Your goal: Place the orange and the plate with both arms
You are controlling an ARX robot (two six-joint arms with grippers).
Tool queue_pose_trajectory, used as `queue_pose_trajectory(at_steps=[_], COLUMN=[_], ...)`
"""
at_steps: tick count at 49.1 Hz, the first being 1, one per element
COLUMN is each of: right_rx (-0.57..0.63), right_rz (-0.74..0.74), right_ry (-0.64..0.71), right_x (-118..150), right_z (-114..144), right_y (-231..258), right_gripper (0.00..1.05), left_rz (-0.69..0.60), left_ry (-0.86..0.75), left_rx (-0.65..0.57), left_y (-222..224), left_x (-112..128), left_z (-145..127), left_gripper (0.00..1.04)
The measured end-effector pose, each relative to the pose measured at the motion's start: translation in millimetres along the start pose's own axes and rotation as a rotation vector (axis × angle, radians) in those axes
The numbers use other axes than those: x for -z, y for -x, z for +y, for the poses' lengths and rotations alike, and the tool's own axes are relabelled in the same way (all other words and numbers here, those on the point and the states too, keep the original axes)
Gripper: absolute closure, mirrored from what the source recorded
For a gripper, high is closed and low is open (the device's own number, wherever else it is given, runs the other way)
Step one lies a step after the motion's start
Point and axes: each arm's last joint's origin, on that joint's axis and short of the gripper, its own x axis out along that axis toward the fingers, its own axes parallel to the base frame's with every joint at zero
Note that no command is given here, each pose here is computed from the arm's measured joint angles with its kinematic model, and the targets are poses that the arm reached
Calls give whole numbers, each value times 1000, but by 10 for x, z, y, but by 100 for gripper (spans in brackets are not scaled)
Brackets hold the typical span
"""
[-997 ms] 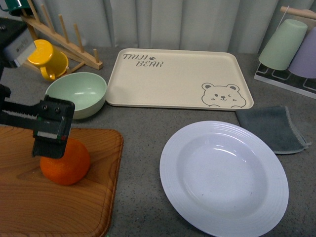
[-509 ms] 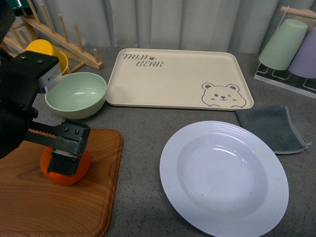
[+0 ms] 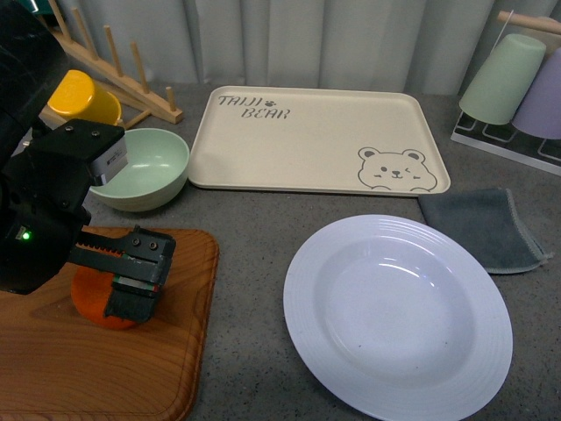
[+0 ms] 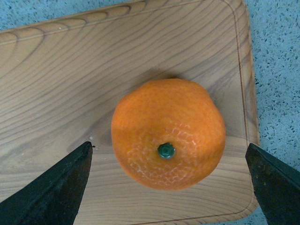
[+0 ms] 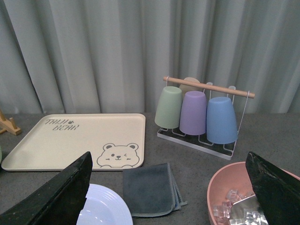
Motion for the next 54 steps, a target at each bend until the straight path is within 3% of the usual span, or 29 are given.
queue_pose_trajectory(at_steps=[31,41,54], right_rx=[0,0,0], right_rz=[0,0,0], right_ry=[0,0,0], right_x=[0,0,0], right_z=[0,0,0], right_y=[0,0,0], right_gripper=[9,9,9], left_rz=[47,47,42], left_ry=[22,33,47], left_rx=[7,11,21], left_y=[-282,-288,-237], left_x=[56,51,35], left_z=[-2,16,8], left_gripper=[7,31,36])
